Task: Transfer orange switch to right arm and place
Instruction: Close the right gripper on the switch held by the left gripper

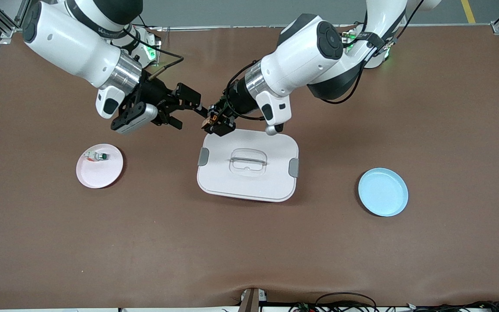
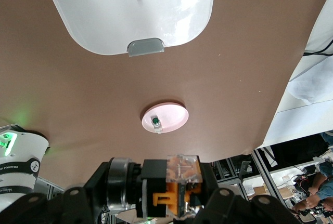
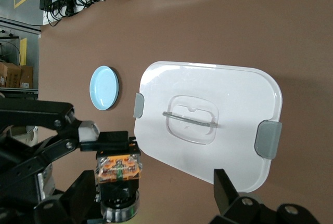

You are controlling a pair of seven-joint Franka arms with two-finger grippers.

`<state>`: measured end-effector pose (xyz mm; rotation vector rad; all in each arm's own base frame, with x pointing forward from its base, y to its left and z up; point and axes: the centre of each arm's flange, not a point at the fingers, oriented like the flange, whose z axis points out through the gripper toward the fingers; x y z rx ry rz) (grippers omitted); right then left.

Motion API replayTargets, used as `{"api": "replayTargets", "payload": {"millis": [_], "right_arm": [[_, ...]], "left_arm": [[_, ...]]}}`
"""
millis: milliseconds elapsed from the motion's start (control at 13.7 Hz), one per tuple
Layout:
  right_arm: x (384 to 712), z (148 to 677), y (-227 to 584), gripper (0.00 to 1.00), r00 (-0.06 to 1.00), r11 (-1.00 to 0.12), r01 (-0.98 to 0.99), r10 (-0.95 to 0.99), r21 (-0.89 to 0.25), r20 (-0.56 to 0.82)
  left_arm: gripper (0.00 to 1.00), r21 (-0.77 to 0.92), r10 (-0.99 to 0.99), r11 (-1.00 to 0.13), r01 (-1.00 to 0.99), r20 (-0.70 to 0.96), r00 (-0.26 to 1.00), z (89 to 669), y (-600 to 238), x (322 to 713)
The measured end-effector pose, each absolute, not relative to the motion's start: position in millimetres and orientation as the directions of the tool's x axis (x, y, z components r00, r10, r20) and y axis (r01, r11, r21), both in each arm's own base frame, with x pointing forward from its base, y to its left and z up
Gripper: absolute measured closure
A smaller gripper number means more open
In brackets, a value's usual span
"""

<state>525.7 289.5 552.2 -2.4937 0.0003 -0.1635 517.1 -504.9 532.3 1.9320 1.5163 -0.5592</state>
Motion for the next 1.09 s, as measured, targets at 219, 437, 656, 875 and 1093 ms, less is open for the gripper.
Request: {"api": "replayTargets", "payload": {"millis": [219,437,656,875,1093], "right_arm": [[531,548,293,0.0,0.992,-0.755,-0.013,-0.09,-0.656,0.083],[533,545,295,0.0,0.991,-0.739,-0.029,-0.108,-0.673,0.076],[530,545,301,0.0,0.993,-0.74,-0.005,-0.085,-0.672,0.087],[525,546,310,0.0,0.993,-0.74,0.019,-0.062,-0.673,0.096],[520,547,321,0.0,0.992,-0.737,0.041,-0.051,-0.674,0.117]], "left_arm": [[0.28,0.205,0.707,-0.155,0.966,-0.66,0.254,532,-505,517],[0.28,0.206,0.707,-0.155,0.966,-0.66,0.254,533,-505,518],[0.28,0.206,0.708,-0.153,0.966,-0.66,0.253,533,-504,518],[0.28,0.207,0.707,-0.153,0.966,-0.66,0.253,533,-504,518],[0.28,0.207,0.707,-0.153,0.966,-0.66,0.253,533,-504,518]]}}
